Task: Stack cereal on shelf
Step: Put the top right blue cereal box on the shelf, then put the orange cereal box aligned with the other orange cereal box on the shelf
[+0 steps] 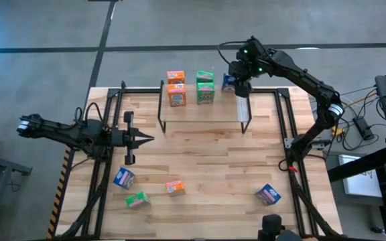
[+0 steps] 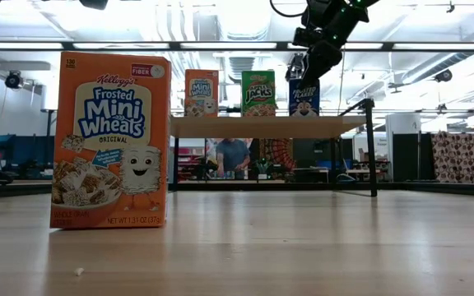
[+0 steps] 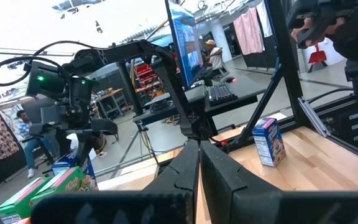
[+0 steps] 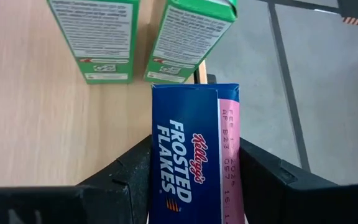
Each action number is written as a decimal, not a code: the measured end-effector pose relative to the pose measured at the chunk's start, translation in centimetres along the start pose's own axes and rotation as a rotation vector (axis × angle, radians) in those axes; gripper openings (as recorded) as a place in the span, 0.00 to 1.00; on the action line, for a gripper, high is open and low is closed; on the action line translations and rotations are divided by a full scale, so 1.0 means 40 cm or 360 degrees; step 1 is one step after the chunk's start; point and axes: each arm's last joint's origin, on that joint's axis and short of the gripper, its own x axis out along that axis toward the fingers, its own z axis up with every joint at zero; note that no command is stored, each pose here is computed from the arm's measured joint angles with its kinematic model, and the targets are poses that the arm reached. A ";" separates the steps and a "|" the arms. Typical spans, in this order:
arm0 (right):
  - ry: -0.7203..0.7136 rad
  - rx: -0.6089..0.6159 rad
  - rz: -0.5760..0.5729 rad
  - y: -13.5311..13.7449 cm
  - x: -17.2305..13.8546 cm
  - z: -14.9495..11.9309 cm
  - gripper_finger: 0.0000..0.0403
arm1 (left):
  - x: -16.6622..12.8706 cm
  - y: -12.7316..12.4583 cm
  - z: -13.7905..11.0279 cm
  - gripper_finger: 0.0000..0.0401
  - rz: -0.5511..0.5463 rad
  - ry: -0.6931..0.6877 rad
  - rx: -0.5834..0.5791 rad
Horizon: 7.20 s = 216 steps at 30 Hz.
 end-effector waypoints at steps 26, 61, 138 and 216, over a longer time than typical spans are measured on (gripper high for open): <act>0.0001 0.0188 0.0096 0.008 -0.021 0.003 0.44 | 0.000 0.001 0.001 0.00 0.0002 -0.0011 -0.0013; 0.0038 0.0267 0.0111 0.001 0.007 0.000 0.44 | 0.000 0.001 0.002 0.00 0.0004 -0.0018 -0.0015; 0.0042 0.1043 -0.0858 0.306 0.169 -0.057 0.03 | 0.000 0.001 0.003 0.00 0.0006 -0.0022 -0.0040; -0.1211 0.0066 -0.0479 0.455 0.090 -0.018 0.03 | 0.183 -0.001 -0.075 0.00 0.0456 0.0334 -0.0195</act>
